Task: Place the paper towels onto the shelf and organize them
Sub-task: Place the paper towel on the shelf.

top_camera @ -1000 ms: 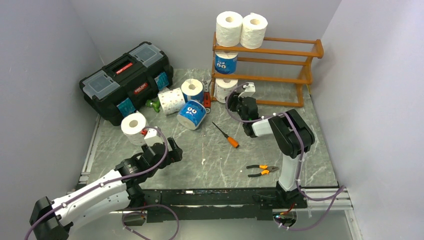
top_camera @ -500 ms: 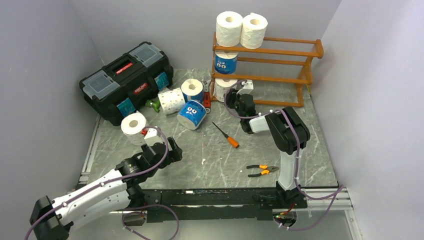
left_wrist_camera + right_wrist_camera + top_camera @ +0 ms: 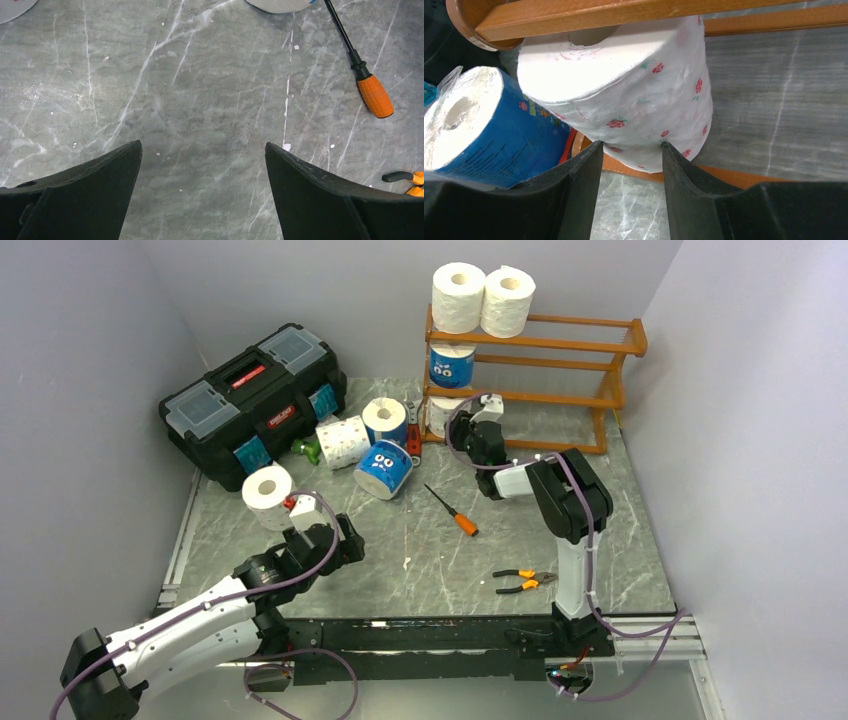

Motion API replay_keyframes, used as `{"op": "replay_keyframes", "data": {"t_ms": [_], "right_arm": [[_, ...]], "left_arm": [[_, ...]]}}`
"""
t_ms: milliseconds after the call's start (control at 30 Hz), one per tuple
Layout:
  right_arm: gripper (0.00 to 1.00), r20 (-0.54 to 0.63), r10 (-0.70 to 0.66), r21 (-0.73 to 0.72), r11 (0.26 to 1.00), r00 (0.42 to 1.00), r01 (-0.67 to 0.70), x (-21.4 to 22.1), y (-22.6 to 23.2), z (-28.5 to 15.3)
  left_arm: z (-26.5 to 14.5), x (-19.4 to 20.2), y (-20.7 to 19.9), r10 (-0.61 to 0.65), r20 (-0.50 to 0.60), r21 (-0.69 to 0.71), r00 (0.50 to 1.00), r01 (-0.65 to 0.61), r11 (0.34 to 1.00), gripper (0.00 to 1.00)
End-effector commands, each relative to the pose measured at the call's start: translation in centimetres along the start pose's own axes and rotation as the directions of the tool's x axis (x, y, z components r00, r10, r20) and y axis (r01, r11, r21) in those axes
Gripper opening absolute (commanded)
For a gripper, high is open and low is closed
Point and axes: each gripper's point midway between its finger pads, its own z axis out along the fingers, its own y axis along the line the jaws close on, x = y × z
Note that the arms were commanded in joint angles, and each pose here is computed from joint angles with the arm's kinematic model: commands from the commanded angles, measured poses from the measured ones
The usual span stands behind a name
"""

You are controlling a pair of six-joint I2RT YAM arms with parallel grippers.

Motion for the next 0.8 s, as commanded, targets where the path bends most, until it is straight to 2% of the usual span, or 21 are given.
{"op": "replay_keyframes", "data": {"t_ms": [0, 767], "right_arm": [[0.50, 0.022, 0.034, -0.003, 0.999, 0.999, -0.034, -0.9, 0.5, 1.2], [0.53, 0.016, 0.137, 0.042, 0.990, 0.990, -0.138, -0.4, 0.1, 2.9]], "left_arm": [[-0.4, -1.6, -0.9, -0.019, 0.041, 0.012, 0.999, 0.018, 1.000, 0.99], [-0.5, -1.5, -0.7, -0.029, 0.040, 0.013, 0.999, 0.029, 1.000, 0.99]]}}
